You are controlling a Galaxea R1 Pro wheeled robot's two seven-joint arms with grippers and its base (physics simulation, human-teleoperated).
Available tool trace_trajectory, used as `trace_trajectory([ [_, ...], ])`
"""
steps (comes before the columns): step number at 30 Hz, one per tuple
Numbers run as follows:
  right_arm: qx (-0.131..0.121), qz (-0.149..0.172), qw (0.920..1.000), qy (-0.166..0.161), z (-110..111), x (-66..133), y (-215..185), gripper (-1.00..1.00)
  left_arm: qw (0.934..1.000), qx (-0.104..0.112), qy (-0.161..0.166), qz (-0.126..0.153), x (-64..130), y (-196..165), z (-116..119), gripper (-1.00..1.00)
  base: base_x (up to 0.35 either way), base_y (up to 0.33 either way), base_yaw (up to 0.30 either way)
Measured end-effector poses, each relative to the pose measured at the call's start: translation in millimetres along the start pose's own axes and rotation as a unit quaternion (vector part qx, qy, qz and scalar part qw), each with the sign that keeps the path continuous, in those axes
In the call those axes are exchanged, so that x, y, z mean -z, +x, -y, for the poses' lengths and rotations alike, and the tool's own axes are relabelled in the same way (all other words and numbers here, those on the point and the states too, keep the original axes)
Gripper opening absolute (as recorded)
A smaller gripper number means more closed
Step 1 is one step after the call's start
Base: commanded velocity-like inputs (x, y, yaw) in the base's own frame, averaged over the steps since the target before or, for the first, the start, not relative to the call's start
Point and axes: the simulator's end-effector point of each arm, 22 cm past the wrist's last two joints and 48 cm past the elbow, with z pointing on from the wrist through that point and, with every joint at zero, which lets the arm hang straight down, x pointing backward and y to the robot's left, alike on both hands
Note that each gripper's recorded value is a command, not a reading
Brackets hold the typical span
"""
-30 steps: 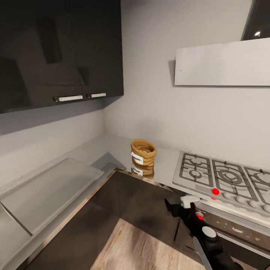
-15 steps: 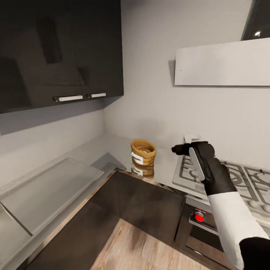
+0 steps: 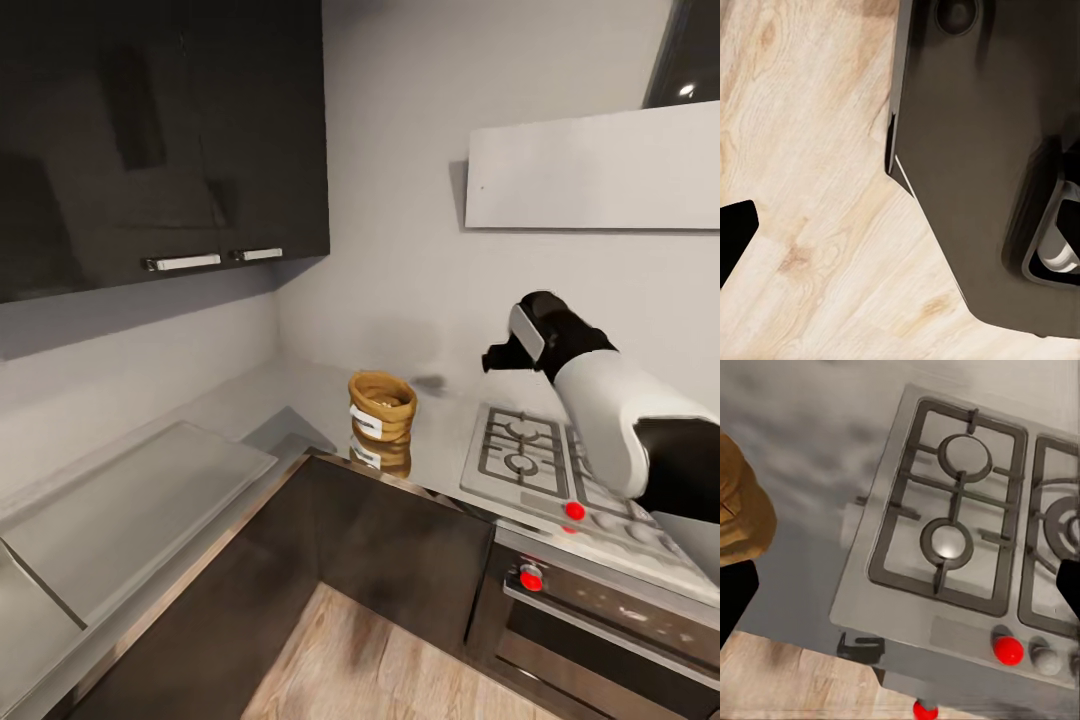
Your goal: In the kitchen, take the popcorn bag from the countertop, put it into the microwave, and heat it until the popcorn is cooked so the cooked popcorn ends up inside the bag.
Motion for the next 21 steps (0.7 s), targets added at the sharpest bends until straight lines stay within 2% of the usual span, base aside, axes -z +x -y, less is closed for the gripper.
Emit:
trace_trajectory([
  [7, 0.013, -0.098, 0.9951, 0.005, -1, -30.9, 67, 1.0, 1.0, 0.0, 0.001, 0.0, 0.0, 0, 1, 1.0, 0.0, 0.0, 0.0],
  [12, 0.007, -0.118, 0.993, -0.006, -6, -35.0, 81, 1.0, 1.0, 0.0, 0.001, 0.0, 0.0, 0, 1, 1.0, 0.0, 0.0, 0.0],
  [17, -0.023, -0.127, 0.9907, -0.043, -23, -34.0, 85, 1.0, 1.0, 0.0, 0.001, 0.0, 0.0, 0, 1, 1.0, 0.0, 0.0, 0.0],
  [19, -0.056, -0.133, 0.9861, -0.081, -40, -31.5, 86, 1.0, 1.0, 0.0, 0.001, 0.0, 0.0, 0, 1, 1.0, 0.0, 0.0, 0.033],
  [21, -0.07, -0.135, 0.9834, -0.098, -47, -30.0, 86, 1.0, 1.0, 0.0, 0.001, 0.0, 0.0, 0, 1, 1.0, 0.0, 0.0, 0.17],
])
